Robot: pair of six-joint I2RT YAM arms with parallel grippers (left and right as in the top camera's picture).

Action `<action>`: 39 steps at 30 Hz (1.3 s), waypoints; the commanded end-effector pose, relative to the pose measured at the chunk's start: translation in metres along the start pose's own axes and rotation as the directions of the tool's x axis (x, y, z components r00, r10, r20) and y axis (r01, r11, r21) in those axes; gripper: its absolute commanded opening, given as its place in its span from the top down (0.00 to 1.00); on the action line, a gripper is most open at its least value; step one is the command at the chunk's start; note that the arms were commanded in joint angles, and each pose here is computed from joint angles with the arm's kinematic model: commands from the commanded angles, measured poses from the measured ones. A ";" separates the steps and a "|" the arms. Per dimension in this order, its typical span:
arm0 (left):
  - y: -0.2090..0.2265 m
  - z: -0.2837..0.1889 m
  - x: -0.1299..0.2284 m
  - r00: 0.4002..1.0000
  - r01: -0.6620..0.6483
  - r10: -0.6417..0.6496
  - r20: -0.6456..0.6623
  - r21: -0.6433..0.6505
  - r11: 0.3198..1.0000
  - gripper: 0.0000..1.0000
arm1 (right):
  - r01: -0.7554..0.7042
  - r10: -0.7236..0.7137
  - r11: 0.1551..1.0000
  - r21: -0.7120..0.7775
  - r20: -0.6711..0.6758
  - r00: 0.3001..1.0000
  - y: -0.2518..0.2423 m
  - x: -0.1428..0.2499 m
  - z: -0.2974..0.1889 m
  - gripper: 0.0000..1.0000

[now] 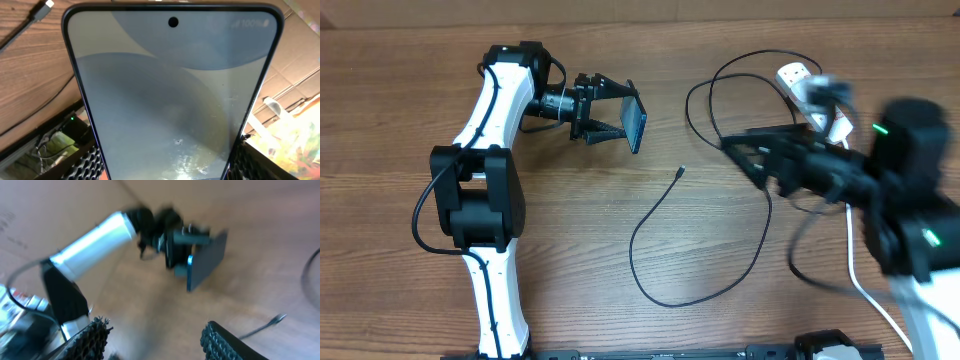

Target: Plug charger to phone and switch on socket

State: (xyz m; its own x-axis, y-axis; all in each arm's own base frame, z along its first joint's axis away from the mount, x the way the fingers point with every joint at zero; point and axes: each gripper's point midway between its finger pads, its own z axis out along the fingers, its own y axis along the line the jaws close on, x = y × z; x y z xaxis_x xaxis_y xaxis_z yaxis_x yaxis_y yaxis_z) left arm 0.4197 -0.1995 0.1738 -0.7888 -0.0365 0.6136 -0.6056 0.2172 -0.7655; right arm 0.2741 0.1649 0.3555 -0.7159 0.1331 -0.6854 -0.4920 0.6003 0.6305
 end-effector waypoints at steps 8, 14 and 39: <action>-0.009 0.024 0.014 0.998 0.015 -0.015 -0.065 0.002 1.000 0.37 | -0.175 0.147 0.798 0.577 0.095 0.985 -0.069 0.027 0.086 0.25; -0.007 0.033 0.018 0.997 0.018 -0.019 -0.076 -0.016 1.000 0.36 | -0.222 0.136 0.761 0.609 0.184 0.973 -0.066 0.024 0.095 0.22; -0.007 0.042 0.017 0.990 0.114 -0.117 -0.078 -0.040 0.993 0.36 | -0.223 0.168 0.750 0.623 0.146 0.975 -0.081 0.046 0.152 0.45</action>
State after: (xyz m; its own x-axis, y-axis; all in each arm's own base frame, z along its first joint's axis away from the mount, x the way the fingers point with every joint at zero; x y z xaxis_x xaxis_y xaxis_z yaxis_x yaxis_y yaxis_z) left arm 0.4034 -0.2375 0.1725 -0.7086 -0.0074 0.7056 -0.6802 0.2731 -0.6802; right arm 0.3499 0.2381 0.2143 -0.7204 0.3407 -0.6041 0.0967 0.9119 0.3989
